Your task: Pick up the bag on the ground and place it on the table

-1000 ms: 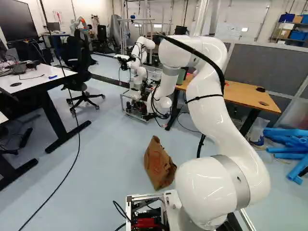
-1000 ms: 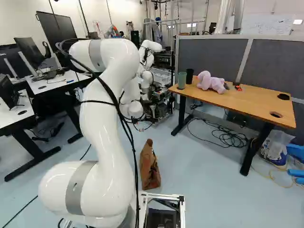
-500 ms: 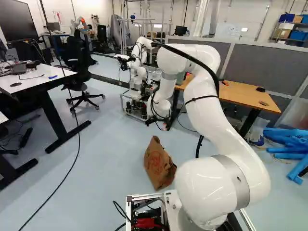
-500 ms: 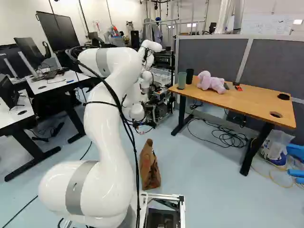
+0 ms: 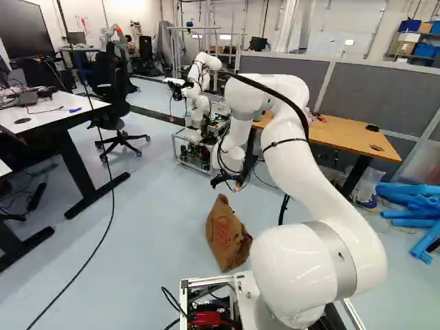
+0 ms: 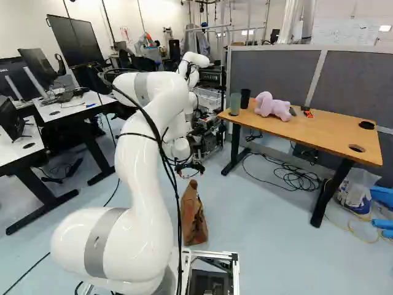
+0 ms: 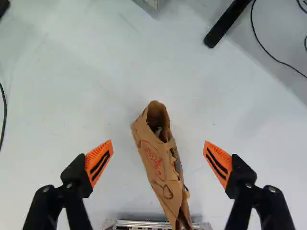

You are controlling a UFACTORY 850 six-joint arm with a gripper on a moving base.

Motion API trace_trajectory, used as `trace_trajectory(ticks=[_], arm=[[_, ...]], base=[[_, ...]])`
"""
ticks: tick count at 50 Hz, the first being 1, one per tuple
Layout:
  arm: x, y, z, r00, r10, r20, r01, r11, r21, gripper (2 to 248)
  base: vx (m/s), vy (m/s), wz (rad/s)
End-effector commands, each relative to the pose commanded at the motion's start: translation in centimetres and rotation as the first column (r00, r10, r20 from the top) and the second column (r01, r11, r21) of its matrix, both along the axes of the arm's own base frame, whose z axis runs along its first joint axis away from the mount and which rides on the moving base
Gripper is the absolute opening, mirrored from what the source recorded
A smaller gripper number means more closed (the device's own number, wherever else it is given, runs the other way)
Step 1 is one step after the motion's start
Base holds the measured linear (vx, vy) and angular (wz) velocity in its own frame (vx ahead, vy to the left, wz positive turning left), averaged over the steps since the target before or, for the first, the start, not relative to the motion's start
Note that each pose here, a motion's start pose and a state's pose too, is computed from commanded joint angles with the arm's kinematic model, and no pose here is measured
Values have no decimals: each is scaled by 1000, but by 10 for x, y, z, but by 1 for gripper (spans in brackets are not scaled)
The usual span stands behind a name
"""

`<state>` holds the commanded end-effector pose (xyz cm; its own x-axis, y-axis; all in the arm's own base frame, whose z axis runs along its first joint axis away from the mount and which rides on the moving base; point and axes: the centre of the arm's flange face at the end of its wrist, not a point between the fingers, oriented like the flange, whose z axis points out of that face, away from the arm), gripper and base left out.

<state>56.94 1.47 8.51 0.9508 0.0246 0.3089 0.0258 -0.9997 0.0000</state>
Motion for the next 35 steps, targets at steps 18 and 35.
trace_trajectory(ticks=[18,35], arm=[[-2,-7,-28,996,-13,-86,13,1000,-2,247],[-3,-14,-54,990,-25,-141,25,1000,-4,247]], base=[[0,0,0],[0,0,0]])
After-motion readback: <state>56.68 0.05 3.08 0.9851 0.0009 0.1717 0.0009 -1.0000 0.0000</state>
